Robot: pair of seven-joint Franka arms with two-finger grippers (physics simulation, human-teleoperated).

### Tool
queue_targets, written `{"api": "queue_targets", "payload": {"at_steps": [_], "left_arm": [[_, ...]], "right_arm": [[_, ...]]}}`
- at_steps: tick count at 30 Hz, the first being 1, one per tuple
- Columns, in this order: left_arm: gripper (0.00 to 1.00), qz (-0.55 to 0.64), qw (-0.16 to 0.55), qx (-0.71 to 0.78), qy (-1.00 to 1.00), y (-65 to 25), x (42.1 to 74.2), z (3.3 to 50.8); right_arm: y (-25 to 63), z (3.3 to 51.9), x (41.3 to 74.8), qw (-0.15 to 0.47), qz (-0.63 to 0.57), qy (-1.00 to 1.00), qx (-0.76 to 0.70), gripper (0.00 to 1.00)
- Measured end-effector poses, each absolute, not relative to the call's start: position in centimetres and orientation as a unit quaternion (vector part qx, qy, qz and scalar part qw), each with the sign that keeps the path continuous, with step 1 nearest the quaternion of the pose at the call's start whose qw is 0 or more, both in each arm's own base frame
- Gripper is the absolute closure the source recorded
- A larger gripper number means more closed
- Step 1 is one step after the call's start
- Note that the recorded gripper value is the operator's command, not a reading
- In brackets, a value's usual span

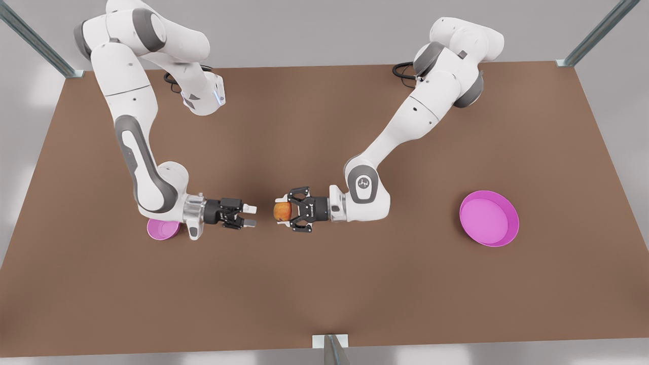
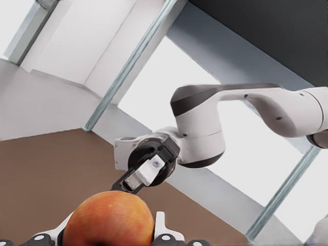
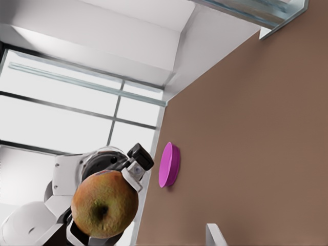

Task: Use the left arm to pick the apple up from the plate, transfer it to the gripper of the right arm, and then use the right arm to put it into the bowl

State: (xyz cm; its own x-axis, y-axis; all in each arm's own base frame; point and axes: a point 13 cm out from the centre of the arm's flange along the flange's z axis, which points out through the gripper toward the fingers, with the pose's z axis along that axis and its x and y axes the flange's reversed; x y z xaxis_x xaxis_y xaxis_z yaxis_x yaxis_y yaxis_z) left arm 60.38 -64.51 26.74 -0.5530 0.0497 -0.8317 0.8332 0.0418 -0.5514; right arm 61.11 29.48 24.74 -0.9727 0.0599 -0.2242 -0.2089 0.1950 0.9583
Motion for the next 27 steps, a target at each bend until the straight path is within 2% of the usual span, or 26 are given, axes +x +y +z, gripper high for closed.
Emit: {"api": "queue_targets", "payload": {"at_steps": [8,16,23,27], "left_arm": [[0.3,-0.584,0.357,0.375,0.625,-64.7,60.3,26.3],[0.3,-0.571,0.378,0.397,0.611,-64.6,60.3,26.3],[0.3,-0.563,0.387,0.409,0.605,-64.6,60.3,25.8],[0.3,-0.56,0.392,0.414,0.601,-64.6,60.3,25.7]], "right_arm": [[33.4,25.0,58.8,0.084,0.647,0.755,-0.066,0.0],[37.3,25.8,58.3,0.088,0.653,0.75,-0.057,0.0],[37.5,26.2,60.8,0.114,0.653,0.749,-0.022,0.0],[37.9,24.9,60.9,0.11,0.653,0.749,-0.007,0.0]]}}
